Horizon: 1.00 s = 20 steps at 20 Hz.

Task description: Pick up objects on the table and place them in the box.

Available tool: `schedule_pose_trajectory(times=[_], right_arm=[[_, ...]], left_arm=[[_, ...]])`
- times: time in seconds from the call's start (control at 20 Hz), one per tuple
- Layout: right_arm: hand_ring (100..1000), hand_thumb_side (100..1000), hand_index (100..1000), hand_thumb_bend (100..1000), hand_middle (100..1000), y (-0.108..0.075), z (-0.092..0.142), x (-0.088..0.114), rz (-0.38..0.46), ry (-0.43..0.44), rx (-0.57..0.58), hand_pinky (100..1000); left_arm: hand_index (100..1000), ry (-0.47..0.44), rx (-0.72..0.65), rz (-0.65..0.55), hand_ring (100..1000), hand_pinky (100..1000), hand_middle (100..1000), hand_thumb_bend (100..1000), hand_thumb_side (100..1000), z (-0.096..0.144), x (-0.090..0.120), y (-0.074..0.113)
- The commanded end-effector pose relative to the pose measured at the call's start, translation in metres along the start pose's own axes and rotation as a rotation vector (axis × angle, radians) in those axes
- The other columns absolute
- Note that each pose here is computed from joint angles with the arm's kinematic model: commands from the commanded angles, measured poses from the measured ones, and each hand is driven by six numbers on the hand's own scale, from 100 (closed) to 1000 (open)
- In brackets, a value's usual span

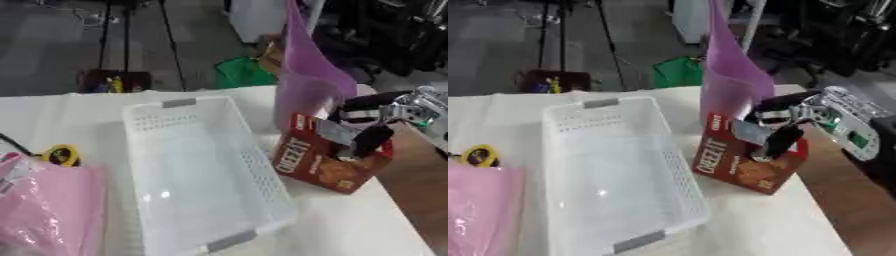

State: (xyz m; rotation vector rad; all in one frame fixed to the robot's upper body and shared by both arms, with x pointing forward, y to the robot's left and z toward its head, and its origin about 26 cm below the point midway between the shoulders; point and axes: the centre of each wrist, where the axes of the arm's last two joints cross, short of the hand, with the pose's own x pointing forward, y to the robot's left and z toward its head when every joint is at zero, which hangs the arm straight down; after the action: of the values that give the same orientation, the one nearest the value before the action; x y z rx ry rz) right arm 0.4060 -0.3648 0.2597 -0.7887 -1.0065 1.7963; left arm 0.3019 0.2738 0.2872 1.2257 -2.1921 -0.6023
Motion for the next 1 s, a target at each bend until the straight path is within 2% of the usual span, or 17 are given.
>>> schedule_pose_trajectory(times=[0.05, 0.55, 0.7, 1.0], right_arm=[[868, 516, 566, 231, 458, -0.012, 0.016, -0.009, -0.003, 0.02, -0.04, 875], [819, 526, 496, 166, 396, -0.014, 0.038, -0.013, -0.035, -0.008, -0.06, 864], [791, 509, 451, 122, 346, -0.015, 0.046, -0.015, -0.042, 0.004, -0.081, 857], [776, 494, 429, 103, 321, -0.015, 0.06, -0.017, -0.056, 0.019, -0.135, 852]], left_arm=[[953, -0.024, 0.022, -0.005, 869, 822, 891, 100, 979, -0.006, 0.004, 0.008], [953, -0.027, 0.021, -0.005, 873, 820, 891, 100, 978, -0.007, 0.005, 0.009], [953, -0.029, 0.022, -0.004, 873, 820, 891, 100, 979, -0.007, 0.005, 0.009], [953, -0.03, 0.021, -0.004, 873, 819, 890, 100, 979, -0.008, 0.006, 0.009]])
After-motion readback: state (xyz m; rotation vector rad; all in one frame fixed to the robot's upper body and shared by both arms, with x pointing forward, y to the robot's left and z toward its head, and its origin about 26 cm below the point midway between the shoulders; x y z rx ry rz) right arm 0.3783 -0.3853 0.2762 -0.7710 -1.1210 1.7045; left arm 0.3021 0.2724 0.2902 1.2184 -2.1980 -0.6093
